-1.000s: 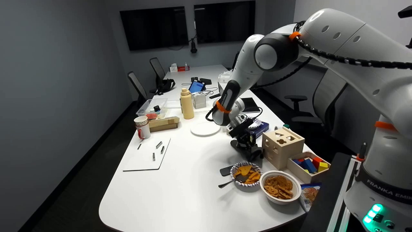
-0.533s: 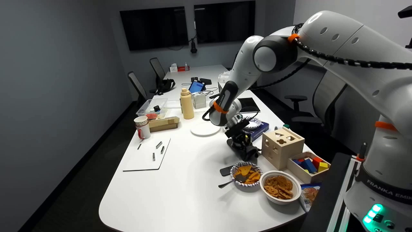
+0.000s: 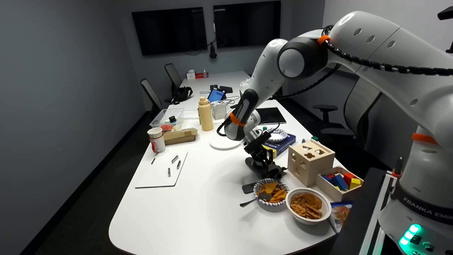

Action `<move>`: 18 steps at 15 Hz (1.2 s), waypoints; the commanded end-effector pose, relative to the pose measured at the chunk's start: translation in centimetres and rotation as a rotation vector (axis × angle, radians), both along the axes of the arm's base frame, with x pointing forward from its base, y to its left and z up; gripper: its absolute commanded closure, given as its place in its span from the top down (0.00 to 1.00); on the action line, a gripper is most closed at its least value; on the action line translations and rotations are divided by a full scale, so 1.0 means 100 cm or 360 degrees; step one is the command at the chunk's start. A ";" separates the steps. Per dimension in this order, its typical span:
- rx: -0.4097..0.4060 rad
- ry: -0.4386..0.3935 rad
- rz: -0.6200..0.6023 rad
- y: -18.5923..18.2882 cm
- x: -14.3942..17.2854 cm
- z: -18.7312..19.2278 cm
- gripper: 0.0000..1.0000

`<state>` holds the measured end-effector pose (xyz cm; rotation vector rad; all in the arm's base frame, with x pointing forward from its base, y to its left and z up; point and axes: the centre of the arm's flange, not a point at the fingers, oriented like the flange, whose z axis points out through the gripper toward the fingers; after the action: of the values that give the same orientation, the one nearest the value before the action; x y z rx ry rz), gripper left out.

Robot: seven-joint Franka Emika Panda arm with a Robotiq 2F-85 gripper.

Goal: Wipe the table with the grey towel

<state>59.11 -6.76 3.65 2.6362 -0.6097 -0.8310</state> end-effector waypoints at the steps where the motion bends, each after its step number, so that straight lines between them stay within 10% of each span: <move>1: -0.0054 0.0140 -0.0066 -0.005 -0.020 0.000 0.02; 9: -0.0187 -0.0128 -0.0167 -0.046 -0.006 -0.015 0.02; 18: 0.0178 -0.0412 0.0141 -0.008 0.037 -0.006 0.02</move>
<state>61.91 -9.69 4.65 2.7347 -0.6370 -0.5591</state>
